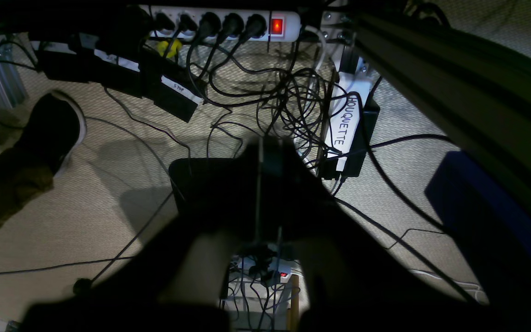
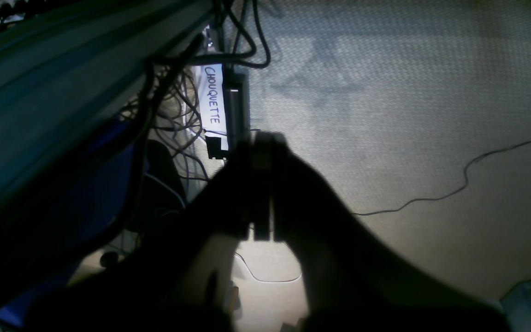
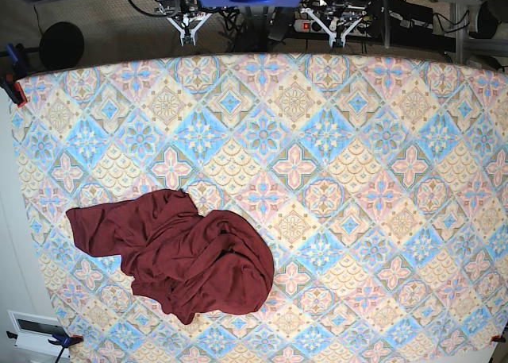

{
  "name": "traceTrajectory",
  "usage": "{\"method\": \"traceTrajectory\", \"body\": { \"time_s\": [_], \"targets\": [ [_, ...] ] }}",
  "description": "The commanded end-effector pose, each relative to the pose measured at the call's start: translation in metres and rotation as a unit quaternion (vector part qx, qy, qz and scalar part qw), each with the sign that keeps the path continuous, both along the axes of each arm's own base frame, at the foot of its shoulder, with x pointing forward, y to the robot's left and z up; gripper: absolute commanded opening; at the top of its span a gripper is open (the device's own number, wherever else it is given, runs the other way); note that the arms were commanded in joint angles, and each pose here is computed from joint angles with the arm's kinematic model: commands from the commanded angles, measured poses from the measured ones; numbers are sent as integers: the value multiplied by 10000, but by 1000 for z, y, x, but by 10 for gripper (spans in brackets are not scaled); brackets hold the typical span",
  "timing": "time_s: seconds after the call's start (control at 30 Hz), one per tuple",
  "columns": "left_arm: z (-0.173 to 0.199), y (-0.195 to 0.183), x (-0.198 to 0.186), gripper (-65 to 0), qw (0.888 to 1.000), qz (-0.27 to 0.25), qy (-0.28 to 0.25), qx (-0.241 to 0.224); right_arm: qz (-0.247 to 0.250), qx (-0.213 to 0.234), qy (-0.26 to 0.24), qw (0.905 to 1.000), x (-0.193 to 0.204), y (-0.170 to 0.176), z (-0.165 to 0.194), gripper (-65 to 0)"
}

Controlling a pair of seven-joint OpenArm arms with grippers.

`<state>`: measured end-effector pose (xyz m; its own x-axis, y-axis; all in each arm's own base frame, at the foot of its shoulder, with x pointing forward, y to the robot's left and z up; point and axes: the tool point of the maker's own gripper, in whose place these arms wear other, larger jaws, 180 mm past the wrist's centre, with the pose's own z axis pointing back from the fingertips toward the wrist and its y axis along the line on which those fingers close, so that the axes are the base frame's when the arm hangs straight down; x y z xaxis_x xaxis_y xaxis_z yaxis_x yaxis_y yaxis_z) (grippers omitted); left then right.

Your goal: Layout the t-shirt on the table in an organized manner, then fold the t-shirt properly

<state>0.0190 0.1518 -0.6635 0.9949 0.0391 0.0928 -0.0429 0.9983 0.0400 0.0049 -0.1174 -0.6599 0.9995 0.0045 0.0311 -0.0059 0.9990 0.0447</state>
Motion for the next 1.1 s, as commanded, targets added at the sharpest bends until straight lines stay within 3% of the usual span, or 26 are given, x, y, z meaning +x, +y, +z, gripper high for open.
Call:
{"method": "traceTrajectory", "body": {
  "time_s": [0.0,0.33,0.53,0.7,0.83,0.93,1.07],
  "targets": [
    [0,2,3,-648,10000,-23,-44,40,-39,4,-26,10000,1,-1,0,-650],
    [0,7,-2,-648,10000,-56,-4,80,-14,-1,13,10000,-3,-2,0,-650],
    [3,46,-22,-648,9992,-95,152,369,42,-323,-4,9995,-12,-44,5,-650],
    [12,81,-29,-648,9978,-196,33,633,124,-355,-10,9993,-33,-47,15,-650],
    [21,99,-32,-648,9946,-710,-119,754,146,-367,50,9992,-60,-49,22,-650],
    [31,105,-39,-648,9899,-1185,-233,746,255,-518,-141,9982,-59,-68,34,-650],
    [49,115,-39,-648,9846,-1477,-512,777,106,-443,-352,9983,-66,-64,50,-650]
  ]
}}
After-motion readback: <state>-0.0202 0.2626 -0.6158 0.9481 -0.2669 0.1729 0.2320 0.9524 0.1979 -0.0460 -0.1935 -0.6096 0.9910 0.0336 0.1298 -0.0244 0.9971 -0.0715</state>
